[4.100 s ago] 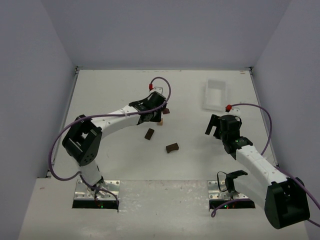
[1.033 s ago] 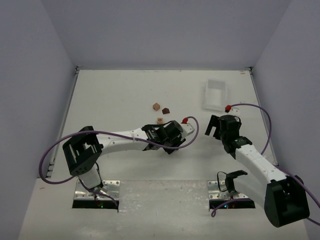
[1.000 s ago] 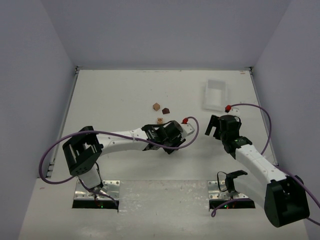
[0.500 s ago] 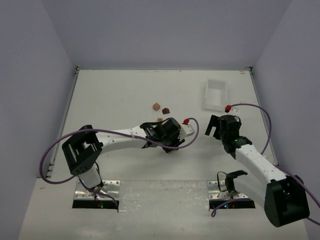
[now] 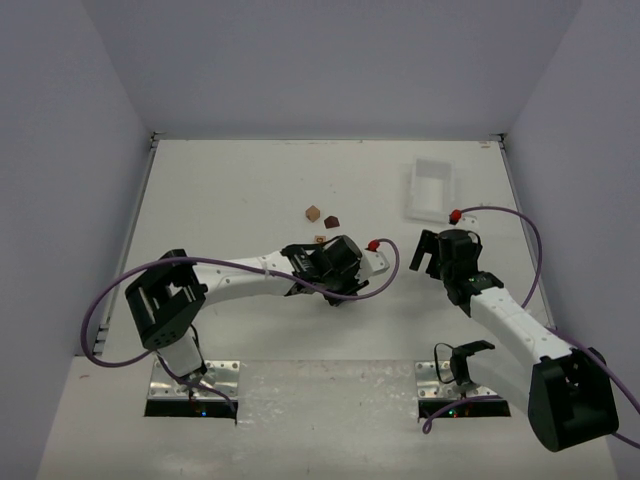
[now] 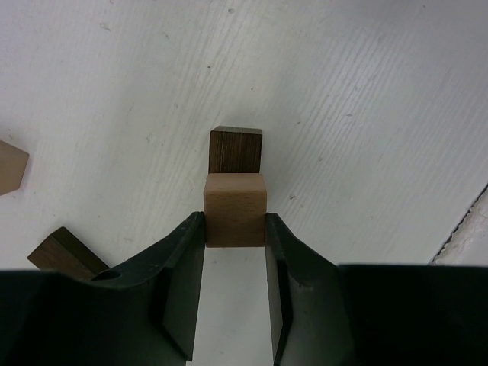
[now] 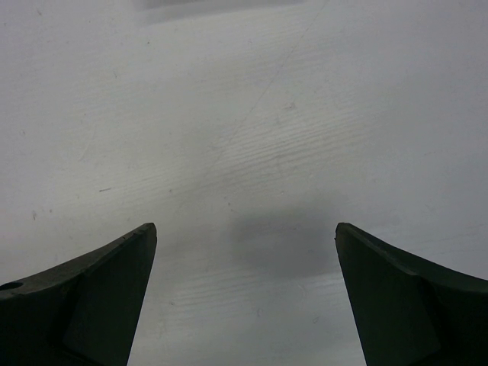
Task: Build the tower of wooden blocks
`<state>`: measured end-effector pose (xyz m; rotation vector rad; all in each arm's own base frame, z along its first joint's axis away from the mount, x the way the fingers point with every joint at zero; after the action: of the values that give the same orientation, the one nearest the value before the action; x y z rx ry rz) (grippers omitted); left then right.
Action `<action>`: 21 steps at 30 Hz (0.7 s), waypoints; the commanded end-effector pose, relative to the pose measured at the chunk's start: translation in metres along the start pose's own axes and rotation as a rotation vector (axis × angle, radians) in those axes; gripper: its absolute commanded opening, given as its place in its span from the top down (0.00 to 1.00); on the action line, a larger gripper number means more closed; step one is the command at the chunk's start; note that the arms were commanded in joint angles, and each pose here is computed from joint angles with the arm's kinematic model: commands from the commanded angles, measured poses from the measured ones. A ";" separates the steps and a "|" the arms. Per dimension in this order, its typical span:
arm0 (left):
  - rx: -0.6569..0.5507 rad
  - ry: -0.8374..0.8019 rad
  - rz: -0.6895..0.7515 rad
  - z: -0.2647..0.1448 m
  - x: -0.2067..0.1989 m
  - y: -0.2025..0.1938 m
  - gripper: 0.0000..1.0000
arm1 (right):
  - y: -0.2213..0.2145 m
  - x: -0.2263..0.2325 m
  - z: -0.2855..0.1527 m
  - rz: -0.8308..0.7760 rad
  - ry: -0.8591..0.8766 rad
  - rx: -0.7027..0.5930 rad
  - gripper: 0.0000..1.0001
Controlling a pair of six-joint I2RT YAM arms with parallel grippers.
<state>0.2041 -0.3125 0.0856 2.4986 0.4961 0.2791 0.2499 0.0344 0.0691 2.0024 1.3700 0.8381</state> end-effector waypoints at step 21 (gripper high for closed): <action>-0.053 -0.024 0.018 -0.001 0.010 0.021 0.61 | 0.019 0.007 -0.001 0.010 0.008 -0.047 0.01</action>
<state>0.2128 -0.3147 0.0815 2.5151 0.4802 0.2717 0.2501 0.0344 0.0688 2.0034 1.3711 0.8354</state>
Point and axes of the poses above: each gripper's point midway between its finger pads, its own z axis out along the fingers, its own x axis along the line the jaws close on, y = z × x, the point moved 3 cm from there along -z, back along the fingers, and after that the axes turned 4 degrees about z, right-handed, at the moved point
